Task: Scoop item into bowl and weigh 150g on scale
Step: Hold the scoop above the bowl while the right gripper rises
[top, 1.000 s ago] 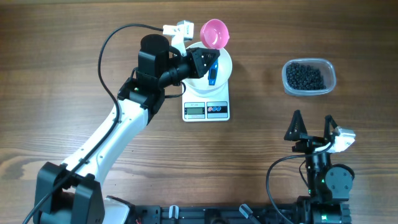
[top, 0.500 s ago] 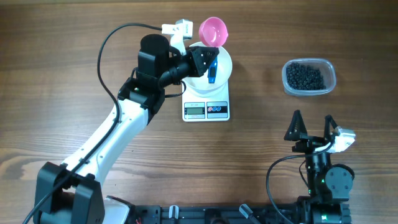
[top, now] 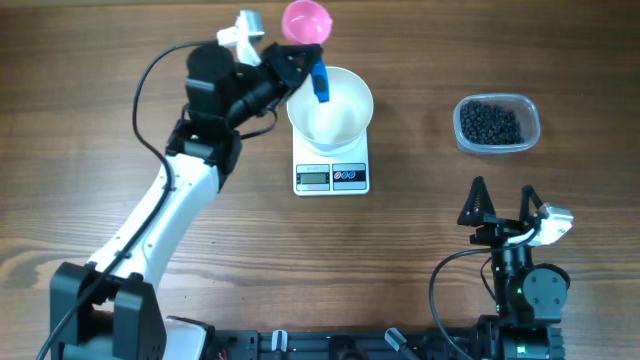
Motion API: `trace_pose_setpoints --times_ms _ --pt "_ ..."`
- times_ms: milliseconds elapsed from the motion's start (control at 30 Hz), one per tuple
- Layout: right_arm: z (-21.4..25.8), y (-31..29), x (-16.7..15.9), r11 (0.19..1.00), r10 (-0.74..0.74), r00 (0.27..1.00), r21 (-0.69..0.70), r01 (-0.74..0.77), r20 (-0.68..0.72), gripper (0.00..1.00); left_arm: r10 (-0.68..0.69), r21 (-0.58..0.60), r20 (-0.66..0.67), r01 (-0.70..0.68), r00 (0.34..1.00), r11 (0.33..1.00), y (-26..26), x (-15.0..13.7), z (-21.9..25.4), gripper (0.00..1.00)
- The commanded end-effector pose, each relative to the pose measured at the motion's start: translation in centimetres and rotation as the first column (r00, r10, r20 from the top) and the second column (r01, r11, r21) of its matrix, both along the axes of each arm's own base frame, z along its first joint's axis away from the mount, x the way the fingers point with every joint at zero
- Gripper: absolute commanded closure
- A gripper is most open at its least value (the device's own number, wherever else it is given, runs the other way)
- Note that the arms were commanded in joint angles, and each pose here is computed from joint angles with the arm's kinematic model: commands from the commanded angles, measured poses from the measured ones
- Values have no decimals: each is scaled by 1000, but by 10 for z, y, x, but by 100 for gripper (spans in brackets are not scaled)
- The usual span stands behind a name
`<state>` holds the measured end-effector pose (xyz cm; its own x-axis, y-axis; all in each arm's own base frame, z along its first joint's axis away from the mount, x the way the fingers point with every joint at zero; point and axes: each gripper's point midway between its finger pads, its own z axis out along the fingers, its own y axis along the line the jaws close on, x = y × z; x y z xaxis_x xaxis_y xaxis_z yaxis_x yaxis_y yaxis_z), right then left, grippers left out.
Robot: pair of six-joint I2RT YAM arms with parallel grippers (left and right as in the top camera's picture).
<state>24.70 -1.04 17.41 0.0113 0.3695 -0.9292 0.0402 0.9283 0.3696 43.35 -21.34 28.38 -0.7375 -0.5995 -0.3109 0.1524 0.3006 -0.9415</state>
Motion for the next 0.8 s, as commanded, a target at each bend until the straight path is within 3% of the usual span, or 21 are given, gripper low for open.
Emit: trace_pose_setpoints --times_ms 0,133,267,367,467,567,667,700,767 --pt "6 -1 0 977 -6 999 212 -1 33 0 -6 -186 -175 -27 985 982 2 2 10 96" --pt "52 41 -9 948 232 956 178 -264 181 0 -30 -236 -97 6 995 972 0 1 33 96" --pt "116 67 -28 891 380 888 158 -427 258 0 -56 -310 -83 28 995 950 -7 -3 50 96" --pt "162 94 -32 815 537 818 124 -566 206 0 -97 -369 -101 54 990 928 -22 -11 60 96" --pt "185 119 -16 714 689 723 128 -689 47 0 -114 -408 -130 52 985 911 -36 -17 63 96" --pt "195 131 11 630 763 646 242 -738 -15 0 -135 -459 -191 33 972 888 -47 -21 63 96" --pt "181 131 44 573 767 640 494 -654 -40 0 -128 -461 -191 26 973 887 -54 -23 63 96" --pt "177 132 51 553 774 631 530 -642 -43 2 -120 -463 -191 18 974 886 -55 -23 64 96" --pt "168 142 62 460 837 547 577 -674 -29 35 -92 -466 -193 -8 977 885 -54 -20 64 96"
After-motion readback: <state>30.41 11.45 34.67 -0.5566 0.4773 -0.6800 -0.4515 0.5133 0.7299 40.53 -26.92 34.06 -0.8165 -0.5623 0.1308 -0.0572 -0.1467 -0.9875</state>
